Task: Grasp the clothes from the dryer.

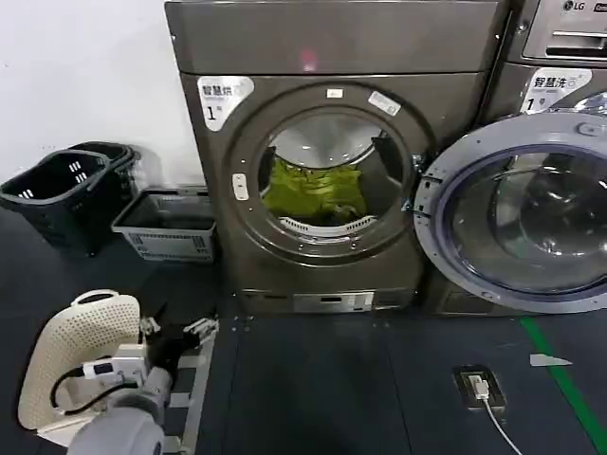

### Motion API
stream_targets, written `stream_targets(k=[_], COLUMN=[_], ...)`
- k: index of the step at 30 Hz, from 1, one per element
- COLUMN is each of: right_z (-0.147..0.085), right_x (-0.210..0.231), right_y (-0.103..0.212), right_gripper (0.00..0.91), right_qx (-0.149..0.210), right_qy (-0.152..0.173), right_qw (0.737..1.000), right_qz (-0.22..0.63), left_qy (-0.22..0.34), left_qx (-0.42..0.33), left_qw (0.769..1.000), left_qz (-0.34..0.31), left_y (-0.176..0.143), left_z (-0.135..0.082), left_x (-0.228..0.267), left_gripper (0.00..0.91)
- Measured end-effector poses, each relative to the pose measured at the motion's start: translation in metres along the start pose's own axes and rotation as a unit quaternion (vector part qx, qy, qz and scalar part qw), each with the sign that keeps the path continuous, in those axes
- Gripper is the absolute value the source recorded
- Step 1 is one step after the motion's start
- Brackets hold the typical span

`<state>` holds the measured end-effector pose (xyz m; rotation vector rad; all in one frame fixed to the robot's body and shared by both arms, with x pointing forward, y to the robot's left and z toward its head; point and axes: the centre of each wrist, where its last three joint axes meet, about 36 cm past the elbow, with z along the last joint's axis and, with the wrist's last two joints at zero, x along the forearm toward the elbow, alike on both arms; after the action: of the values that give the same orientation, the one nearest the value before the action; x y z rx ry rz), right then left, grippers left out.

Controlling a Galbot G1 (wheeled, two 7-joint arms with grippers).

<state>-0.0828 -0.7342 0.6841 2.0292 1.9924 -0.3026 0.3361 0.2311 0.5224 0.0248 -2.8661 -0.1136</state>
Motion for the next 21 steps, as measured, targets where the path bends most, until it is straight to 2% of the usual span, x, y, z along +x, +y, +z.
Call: stream_targets(k=[21], right_z=[0.0002], right_x=[0.0002], right_y=[-0.0055], right_gripper=[0.907], right_qx=[-0.002], right_qy=[-0.001], right_qw=[1.0], right_qz=[0.005], left_qy=[0.001], left_qx=[-0.003], left_qw=[1.0], left_qz=[0.004], left_y=[-0.001], left_z=[0.0006], left_x=[-0.0028], left_gripper=[0.907])
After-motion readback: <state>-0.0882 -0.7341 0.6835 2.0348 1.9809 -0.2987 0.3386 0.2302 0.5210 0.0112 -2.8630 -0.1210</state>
